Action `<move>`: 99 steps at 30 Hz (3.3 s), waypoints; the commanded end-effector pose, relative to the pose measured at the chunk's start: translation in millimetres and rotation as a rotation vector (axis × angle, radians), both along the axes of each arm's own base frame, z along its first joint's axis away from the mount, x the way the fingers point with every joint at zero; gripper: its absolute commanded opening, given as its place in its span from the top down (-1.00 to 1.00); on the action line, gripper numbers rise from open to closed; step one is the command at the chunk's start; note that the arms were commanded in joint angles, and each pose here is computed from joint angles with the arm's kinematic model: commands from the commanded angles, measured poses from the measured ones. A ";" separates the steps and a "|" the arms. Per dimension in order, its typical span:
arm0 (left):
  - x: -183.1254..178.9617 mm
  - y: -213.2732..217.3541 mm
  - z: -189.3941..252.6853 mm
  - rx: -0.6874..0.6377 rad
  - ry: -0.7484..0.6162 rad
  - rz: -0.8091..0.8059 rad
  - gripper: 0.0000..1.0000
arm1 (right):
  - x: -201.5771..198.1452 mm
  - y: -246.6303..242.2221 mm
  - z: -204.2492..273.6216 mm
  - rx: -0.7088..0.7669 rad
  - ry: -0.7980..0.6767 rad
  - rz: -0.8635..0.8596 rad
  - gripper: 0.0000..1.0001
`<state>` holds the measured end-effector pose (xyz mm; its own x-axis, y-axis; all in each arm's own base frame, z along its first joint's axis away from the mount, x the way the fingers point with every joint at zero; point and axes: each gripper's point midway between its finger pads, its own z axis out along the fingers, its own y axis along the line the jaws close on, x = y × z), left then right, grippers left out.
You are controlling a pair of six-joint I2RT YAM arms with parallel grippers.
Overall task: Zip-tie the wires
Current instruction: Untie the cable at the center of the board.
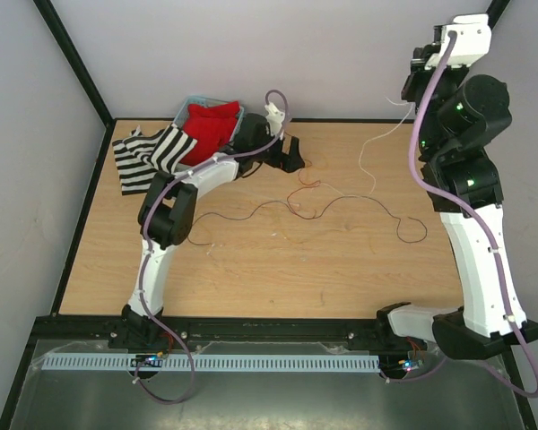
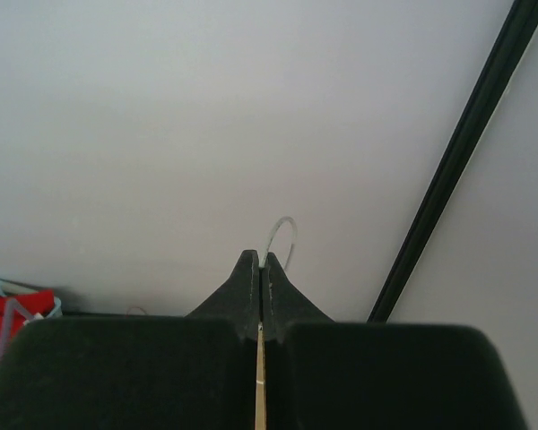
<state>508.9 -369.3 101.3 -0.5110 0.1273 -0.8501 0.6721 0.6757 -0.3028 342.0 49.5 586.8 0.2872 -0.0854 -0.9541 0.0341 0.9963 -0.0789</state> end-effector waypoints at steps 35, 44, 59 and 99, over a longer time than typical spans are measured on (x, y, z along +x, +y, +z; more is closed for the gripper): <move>-38.4 -107.3 -35.2 0.150 -0.334 -0.448 -0.83 | -28.3 0.2 9.0 0.019 -0.055 0.059 1.00; -47.7 -120.1 -42.7 0.203 -0.321 -0.527 -0.31 | -35.3 -0.9 12.7 0.027 -0.069 0.065 1.00; -68.6 -116.4 -59.0 0.299 -0.226 -0.634 0.16 | -36.2 1.2 11.1 0.032 -0.068 0.079 1.00; 5.4 90.8 163.1 0.356 -0.538 0.027 1.00 | 29.8 -21.2 -143.7 0.016 0.276 -0.121 1.00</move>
